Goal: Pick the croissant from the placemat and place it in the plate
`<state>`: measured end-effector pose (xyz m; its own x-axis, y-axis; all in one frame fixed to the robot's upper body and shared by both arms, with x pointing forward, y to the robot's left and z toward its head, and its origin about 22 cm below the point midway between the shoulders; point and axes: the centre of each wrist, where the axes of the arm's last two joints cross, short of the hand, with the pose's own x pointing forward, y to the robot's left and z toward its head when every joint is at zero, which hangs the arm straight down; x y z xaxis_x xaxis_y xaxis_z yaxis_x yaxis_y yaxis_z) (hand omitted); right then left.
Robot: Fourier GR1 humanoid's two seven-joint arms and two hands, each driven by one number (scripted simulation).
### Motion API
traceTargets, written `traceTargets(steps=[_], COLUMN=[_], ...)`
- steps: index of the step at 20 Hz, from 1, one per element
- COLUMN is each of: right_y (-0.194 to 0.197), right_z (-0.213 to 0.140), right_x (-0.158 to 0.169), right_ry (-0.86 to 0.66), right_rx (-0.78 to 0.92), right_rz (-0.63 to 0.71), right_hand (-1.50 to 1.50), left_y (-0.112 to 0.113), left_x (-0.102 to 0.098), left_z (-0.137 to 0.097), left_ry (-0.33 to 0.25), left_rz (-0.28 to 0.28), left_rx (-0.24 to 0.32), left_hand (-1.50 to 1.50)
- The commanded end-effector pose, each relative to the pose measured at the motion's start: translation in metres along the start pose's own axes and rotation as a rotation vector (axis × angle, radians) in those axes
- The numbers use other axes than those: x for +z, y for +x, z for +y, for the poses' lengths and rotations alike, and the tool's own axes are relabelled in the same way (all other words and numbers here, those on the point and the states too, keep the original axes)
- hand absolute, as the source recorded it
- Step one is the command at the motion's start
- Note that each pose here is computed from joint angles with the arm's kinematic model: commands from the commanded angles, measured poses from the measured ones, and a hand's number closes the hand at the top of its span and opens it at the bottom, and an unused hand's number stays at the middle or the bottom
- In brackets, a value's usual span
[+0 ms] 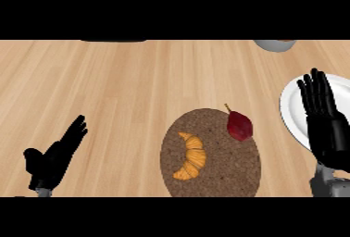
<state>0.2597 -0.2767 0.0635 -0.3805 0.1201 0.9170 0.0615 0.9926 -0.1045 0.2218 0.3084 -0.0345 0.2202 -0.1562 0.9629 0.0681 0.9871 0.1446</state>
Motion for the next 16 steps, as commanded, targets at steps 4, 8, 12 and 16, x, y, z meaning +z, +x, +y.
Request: traceTargets(steps=[4,8,12,16], right_y=[0.023,0.049,0.006,-0.018], right_z=[0.082,0.024,0.103,0.124], right_x=[-0.016,-0.042,0.031,0.047], right_ry=[0.350,0.444,0.329,0.179], right_rx=[-0.187,0.580,0.450,-0.103], right_rz=[0.116,-0.093,-0.060,0.080], right_hand=[1.50,1.50,1.50,-1.50], left_y=[0.015,0.006,0.017,0.015], left_x=[-0.016,-0.009,-0.021,-0.016], left_z=[-0.012,-0.005,-0.030,-0.042], left_ry=[0.121,0.144,0.191,0.176], left_rz=[0.017,0.053,0.065,0.053], left_rx=[-0.009,-0.029,0.025,0.003], left_hand=[0.00,0.00,0.00,0.00])
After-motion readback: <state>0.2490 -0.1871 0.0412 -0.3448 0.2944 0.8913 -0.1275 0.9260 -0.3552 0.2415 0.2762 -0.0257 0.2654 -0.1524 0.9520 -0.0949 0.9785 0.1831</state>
